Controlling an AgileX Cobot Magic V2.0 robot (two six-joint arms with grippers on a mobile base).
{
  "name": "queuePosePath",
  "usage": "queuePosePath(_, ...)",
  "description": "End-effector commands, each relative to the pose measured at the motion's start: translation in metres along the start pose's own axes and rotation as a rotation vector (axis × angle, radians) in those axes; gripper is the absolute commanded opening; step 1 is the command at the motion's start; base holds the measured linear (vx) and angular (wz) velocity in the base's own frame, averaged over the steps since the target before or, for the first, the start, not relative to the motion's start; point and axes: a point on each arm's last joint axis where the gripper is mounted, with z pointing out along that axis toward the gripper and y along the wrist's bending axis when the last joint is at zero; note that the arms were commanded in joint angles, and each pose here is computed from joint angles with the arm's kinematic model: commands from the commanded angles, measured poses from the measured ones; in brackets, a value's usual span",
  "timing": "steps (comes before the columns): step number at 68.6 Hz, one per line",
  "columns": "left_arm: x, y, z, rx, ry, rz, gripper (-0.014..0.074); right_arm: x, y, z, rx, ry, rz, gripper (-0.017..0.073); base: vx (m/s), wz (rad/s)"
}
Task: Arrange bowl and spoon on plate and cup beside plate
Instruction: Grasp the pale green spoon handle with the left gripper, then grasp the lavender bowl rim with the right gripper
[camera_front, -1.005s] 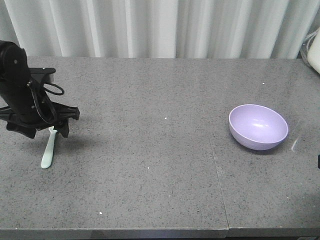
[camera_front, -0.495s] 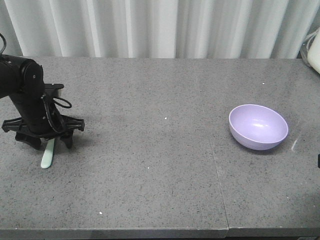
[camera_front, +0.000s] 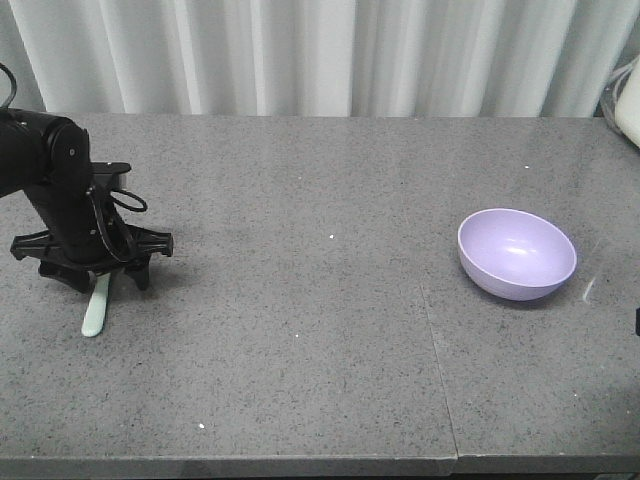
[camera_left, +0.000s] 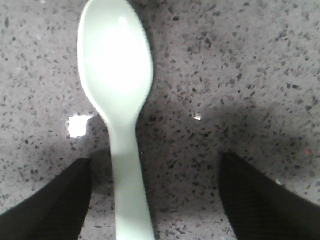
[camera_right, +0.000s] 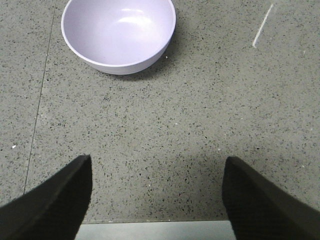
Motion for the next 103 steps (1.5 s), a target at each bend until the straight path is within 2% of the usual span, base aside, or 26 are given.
queuePosePath(1,-0.003,-0.001,-0.013,0.003,-0.053,-0.001,0.0452,-0.012,0.0,-0.008,-0.001,-0.089,-0.008,0.0536,0.0,0.0)
queuePosePath(13,-0.003,0.0,-0.013,0.001,-0.052,-0.02,0.0315,-0.012,0.0,-0.008,-0.001,-0.089,-0.008,0.0536,0.0,0.0)
queuePosePath(33,-0.004,0.004,-0.013,-0.051,-0.062,-0.03,-0.0007,-0.012,0.0,-0.008,-0.001,-0.089,-0.008,0.0536,0.0,0.0)
queuePosePath(50,-0.002,0.006,-0.026,-0.053,-0.084,-0.018,-0.0008,-0.012,0.0,-0.008,-0.001,-0.089,-0.008,0.0536,0.0,0.0)
queuePosePath(65,0.014,0.013,-0.088,-0.021,-0.201,-0.023,-0.0008,-0.012,0.0,-0.008,-0.001,-0.09,-0.008,0.0536,0.0,0.0)
queuePosePath(84,0.063,0.032,-0.186,0.028,-0.392,-0.032,-0.0008,-0.012,0.0,-0.008,-0.001,-0.09,-0.008,0.0536,0.0,0.0)
queuePosePath(103,0.124,0.054,-0.257,0.08,-0.575,-0.057,-0.0008,-0.012,0.0,-0.008,-0.001,-0.09,-0.008,0.0536,0.0,0.0)
